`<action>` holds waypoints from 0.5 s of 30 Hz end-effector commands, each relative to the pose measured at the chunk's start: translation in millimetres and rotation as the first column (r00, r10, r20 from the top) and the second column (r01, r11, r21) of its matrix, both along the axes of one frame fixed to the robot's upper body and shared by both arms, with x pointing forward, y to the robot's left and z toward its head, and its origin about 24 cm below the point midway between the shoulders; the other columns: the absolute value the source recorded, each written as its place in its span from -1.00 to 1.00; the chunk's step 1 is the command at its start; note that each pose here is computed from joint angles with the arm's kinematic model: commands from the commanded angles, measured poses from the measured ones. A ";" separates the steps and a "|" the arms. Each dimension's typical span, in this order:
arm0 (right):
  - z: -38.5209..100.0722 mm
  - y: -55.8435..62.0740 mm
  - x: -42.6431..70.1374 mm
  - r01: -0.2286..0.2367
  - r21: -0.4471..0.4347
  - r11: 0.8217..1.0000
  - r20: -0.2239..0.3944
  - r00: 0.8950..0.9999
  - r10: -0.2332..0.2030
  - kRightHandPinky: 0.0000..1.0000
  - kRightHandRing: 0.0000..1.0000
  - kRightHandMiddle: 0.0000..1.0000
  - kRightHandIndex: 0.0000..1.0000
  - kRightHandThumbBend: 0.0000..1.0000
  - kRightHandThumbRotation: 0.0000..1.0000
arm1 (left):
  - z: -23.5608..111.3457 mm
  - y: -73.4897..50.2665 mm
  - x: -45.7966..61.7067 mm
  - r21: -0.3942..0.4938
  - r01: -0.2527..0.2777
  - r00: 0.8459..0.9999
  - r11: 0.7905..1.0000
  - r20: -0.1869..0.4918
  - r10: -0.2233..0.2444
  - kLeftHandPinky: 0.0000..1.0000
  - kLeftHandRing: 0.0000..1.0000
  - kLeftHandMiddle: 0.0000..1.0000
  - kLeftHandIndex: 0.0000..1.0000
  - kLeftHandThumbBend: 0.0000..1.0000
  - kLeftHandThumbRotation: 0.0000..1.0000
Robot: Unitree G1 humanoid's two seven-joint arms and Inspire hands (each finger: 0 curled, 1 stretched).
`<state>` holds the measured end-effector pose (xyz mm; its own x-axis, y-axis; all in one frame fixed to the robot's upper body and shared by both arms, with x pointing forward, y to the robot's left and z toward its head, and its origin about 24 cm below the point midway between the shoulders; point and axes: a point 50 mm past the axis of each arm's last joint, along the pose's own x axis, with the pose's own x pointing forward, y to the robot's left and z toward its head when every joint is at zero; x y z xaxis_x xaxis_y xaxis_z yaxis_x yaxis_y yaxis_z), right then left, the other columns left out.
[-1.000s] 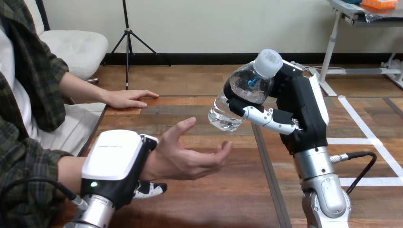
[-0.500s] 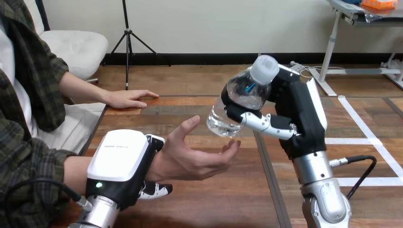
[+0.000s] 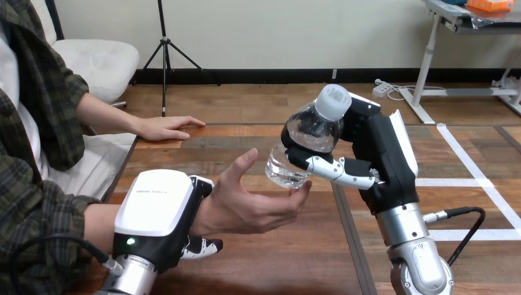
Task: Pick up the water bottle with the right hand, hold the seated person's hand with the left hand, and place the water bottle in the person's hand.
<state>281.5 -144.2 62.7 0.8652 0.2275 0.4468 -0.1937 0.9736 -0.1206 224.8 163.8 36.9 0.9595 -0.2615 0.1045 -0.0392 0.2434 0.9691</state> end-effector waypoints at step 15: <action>26.5 3.5 1.5 -0.034 0.025 0.999 0.122 0.992 0.030 -0.24 -0.14 -0.05 -0.02 0.43 -1.00 | 11.7 -4.8 4.6 0.010 -0.024 0.999 1.000 0.046 0.023 -0.42 -0.38 -0.30 -0.30 0.75 -1.00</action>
